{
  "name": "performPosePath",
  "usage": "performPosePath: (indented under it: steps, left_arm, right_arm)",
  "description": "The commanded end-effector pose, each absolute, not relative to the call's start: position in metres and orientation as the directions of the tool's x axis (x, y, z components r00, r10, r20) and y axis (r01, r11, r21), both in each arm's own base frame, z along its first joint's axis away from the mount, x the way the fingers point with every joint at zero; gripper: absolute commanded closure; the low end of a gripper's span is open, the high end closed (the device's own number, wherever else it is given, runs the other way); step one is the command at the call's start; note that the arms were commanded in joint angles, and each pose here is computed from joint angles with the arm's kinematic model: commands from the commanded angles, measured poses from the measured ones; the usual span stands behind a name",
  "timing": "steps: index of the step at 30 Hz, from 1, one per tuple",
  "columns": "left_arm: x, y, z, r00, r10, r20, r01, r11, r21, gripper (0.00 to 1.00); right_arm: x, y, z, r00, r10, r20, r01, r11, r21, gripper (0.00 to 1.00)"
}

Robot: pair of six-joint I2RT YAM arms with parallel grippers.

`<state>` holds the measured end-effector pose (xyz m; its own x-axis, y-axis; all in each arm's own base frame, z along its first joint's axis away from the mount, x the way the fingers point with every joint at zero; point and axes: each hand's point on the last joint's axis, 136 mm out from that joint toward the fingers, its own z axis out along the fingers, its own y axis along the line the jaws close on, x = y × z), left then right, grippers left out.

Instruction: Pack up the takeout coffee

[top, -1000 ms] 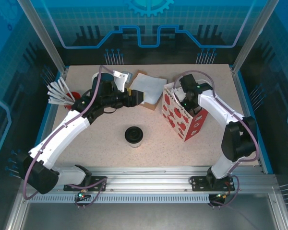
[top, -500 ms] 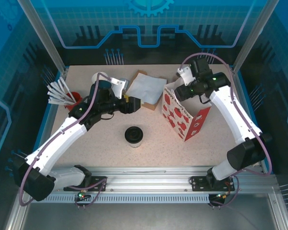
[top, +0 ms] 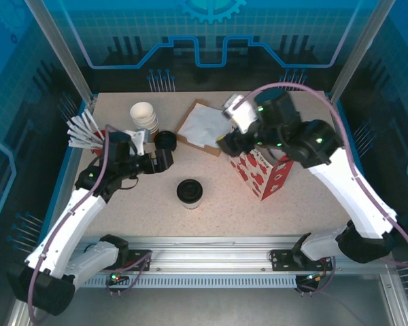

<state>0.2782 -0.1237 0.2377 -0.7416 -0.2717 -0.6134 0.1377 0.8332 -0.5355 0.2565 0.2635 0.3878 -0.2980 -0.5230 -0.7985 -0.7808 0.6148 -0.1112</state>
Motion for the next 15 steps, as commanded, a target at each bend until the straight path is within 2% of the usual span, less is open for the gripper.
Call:
performPosePath:
  steps: [1, 5, 11, 15]
  left_arm:
    - [0.259, -0.101, 0.214, -0.793, -0.344, -0.502, -0.006, 0.829, -0.559, 0.13]
    - [0.258, -0.079, 0.206, -0.781, -0.417, -0.465, -0.084, 0.808, -0.584, 0.08]
    - [0.262, -0.063, 0.192, -0.778, -0.417, -0.470, -0.116, 0.831, -0.545, 0.02]
    - [0.263, -0.055, 0.185, -0.786, -0.403, -0.469, -0.130, 0.850, -0.511, 0.01]
  right_arm:
    - [0.239, 0.307, 0.333, -0.320, -0.641, -0.697, -0.858, 0.508, -0.074, 0.20]
    - [0.227, 0.341, 0.278, -0.351, -0.722, -0.597, -0.895, 0.447, -0.013, 0.16]
    - [0.219, 0.358, 0.206, -0.388, -0.831, -0.399, -0.910, 0.414, 0.024, 0.00]
    - [0.216, 0.366, 0.179, -0.395, -0.859, -0.325, -0.914, 0.405, 0.039, 0.00]
